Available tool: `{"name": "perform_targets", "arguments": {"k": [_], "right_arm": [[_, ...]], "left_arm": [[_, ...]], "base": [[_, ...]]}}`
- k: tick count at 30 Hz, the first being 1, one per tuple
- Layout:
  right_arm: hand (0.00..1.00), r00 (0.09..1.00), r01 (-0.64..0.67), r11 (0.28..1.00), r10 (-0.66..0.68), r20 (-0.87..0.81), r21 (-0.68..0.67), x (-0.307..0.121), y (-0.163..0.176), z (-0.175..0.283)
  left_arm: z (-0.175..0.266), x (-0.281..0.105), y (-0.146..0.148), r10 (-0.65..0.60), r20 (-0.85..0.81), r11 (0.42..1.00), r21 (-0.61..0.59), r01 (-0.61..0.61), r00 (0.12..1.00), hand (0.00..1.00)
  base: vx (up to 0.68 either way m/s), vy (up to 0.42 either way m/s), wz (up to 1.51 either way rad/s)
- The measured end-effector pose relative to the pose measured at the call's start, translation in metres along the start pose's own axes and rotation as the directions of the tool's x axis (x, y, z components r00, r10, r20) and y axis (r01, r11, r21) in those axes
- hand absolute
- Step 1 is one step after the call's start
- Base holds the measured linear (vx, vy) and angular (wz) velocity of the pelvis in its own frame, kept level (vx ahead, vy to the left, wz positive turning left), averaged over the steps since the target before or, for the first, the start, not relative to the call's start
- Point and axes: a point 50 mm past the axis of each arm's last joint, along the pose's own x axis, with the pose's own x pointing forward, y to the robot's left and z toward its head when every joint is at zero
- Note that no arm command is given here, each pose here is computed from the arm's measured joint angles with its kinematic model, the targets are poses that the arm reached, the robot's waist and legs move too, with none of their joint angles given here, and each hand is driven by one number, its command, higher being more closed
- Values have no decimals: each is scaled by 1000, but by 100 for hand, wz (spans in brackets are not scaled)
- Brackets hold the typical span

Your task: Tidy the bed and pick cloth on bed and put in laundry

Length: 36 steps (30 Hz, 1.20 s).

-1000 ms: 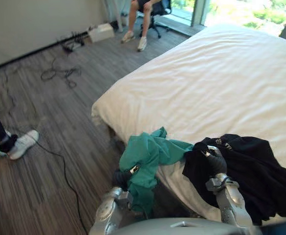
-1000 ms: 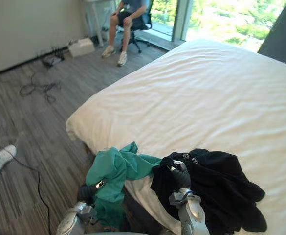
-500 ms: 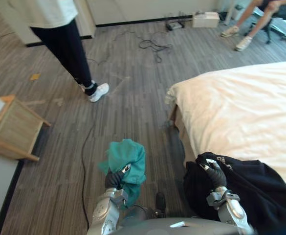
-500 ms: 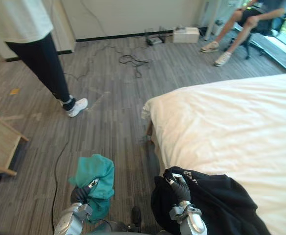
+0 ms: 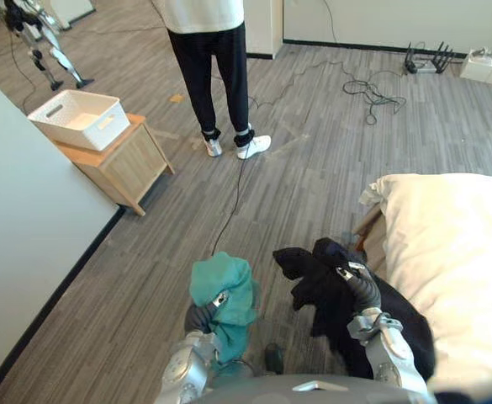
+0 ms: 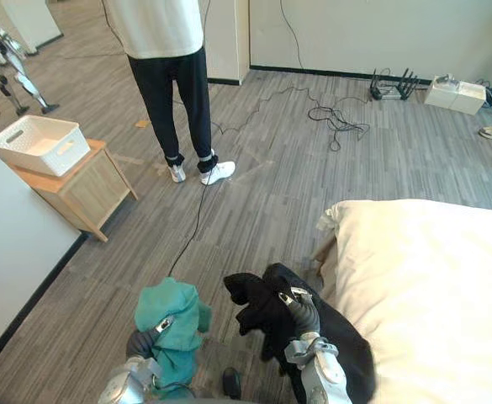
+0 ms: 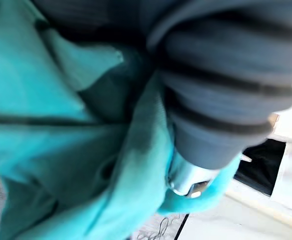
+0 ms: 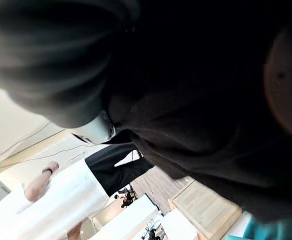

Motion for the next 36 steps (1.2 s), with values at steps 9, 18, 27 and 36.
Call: {"name": "perform_targets", "arguments": {"k": [9,18,27,36], "right_arm": [[100,994,84,995,-80,-78,51,-13,-6,-24],[100,994,106,994,-104,-41,37,-9,-12,-15],[100,994,61,997,-57,-96,38,-11,0,-28],[100,966,67,997,-54,-255,44,-44,9,-59]], "left_arm": [[-6,-1,9,2,-36,1000,29,-1,999,100],[-7,4,-3,-54,-45,997,56,57,998,100],[-22,-6,-7,-86,-120,991,94,97,989,100],[-63,-42,-19,-69,-276,984,139,111,959,100]], "base": [[122,-57,43],[-56,-115,10],[3,-42,-2],[-83,8,-12]]}}
